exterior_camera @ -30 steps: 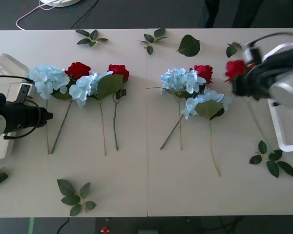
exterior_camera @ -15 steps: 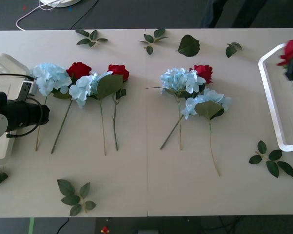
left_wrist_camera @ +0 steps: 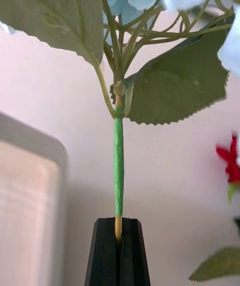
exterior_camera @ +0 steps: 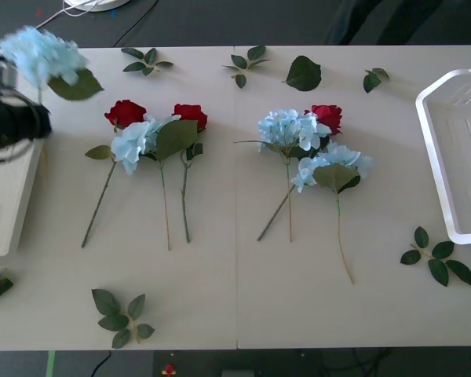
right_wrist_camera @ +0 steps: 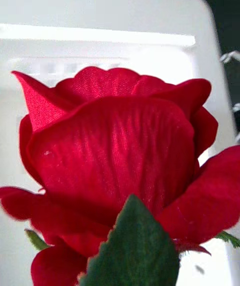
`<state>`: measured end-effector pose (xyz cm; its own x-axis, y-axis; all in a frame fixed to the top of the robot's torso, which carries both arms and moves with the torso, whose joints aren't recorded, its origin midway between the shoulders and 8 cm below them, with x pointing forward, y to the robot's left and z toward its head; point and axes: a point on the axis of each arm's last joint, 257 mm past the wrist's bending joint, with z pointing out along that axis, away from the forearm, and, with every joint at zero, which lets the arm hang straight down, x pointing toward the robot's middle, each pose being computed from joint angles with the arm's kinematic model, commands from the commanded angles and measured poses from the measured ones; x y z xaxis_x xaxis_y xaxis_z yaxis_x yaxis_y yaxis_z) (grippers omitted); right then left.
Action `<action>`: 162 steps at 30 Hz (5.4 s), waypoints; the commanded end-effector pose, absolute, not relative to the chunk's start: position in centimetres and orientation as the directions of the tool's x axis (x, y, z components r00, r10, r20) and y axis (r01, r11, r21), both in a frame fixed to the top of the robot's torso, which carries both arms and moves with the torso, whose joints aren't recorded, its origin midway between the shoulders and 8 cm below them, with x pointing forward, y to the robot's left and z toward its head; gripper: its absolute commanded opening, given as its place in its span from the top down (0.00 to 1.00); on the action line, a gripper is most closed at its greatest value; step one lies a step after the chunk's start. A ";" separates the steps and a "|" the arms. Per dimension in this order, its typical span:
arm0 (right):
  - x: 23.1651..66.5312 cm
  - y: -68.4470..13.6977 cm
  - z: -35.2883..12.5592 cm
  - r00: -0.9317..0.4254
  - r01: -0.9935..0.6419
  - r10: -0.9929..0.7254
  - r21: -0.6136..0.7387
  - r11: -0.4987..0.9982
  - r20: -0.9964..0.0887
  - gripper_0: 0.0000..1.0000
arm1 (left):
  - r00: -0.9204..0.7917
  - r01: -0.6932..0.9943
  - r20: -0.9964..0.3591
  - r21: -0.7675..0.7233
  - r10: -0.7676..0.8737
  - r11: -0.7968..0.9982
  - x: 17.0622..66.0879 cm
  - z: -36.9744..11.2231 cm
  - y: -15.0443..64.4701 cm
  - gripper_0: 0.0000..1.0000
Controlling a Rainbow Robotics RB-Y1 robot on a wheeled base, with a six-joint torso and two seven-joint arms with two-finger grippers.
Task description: Place the red flowers into the right box and the blue flowers into the left box. If a person shows an open palm, hand one flower to the person first, then continue sorting.
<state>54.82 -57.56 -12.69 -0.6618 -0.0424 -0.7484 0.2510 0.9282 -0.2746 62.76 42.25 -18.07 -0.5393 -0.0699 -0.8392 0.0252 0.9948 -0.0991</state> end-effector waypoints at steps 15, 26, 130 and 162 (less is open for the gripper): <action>61.4 -62.8 -11.2 -0.577 0.294 -0.192 -0.421 0.858 -0.794 1.00 | -0.693 -0.065 -0.720 0.120 0.042 0.991 55.0 -3.4 57.4 1.00; 62.0 -62.0 -12.1 -0.552 0.298 -0.174 -0.387 0.873 -0.815 0.81 | -0.656 -0.066 -0.754 0.016 -0.031 0.998 48.8 -3.2 57.1 1.00; 52.2 -19.8 -30.9 -0.690 -0.141 -0.022 0.104 0.985 -0.723 1.00 | -0.643 0.110 -0.691 0.345 0.331 0.932 60.4 -25.3 26.0 0.07; 53.3 -32.7 -18.2 -0.652 0.127 0.092 0.011 0.992 -0.752 1.00 | -0.657 -0.039 -0.754 0.003 -0.024 0.999 59.0 -31.2 28.2 0.14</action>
